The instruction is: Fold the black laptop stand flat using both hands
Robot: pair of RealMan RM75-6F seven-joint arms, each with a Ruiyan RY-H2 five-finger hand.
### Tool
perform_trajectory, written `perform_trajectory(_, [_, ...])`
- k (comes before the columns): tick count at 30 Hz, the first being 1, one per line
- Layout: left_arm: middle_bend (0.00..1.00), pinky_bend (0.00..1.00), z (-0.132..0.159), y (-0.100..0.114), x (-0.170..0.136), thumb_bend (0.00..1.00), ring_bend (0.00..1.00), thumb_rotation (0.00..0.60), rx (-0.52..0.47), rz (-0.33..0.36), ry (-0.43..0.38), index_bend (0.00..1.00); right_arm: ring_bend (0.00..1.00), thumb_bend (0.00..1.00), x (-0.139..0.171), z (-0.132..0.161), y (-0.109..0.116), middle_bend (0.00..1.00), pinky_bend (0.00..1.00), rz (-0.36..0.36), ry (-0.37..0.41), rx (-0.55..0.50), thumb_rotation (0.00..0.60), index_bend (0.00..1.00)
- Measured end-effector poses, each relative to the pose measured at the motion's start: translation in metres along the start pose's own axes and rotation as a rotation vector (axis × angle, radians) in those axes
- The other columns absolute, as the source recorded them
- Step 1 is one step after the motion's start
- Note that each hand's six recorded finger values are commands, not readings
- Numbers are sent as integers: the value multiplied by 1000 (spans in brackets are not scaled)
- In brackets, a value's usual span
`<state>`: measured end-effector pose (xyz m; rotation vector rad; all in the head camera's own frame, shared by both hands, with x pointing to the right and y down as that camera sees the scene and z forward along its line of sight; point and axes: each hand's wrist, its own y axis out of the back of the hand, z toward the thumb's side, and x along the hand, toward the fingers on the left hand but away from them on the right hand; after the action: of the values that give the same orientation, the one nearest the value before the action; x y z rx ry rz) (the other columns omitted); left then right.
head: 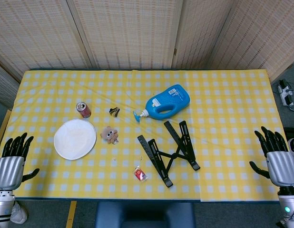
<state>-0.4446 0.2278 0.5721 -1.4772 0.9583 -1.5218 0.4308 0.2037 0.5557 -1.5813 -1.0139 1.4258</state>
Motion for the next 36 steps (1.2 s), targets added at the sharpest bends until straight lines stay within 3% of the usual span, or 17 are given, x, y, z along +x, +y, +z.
perform_trajectory(17, [0,0,0,-1,-2,148,0,600,-10,6,-3,0,31,254,-3,11,-6,0,0,27,30,-51,600,0])
perform_trajectory(27, [0,0,0,0,-3,149,0,600,-16,6,-10,0,61,254,-17,31,-28,0,47,174,96,-185,600,0])
perform_trajectory(36, [0,0,0,-4,-5,148,0,600,-20,-6,-13,0,68,276,-34,52,-55,0,97,325,132,-389,600,0])
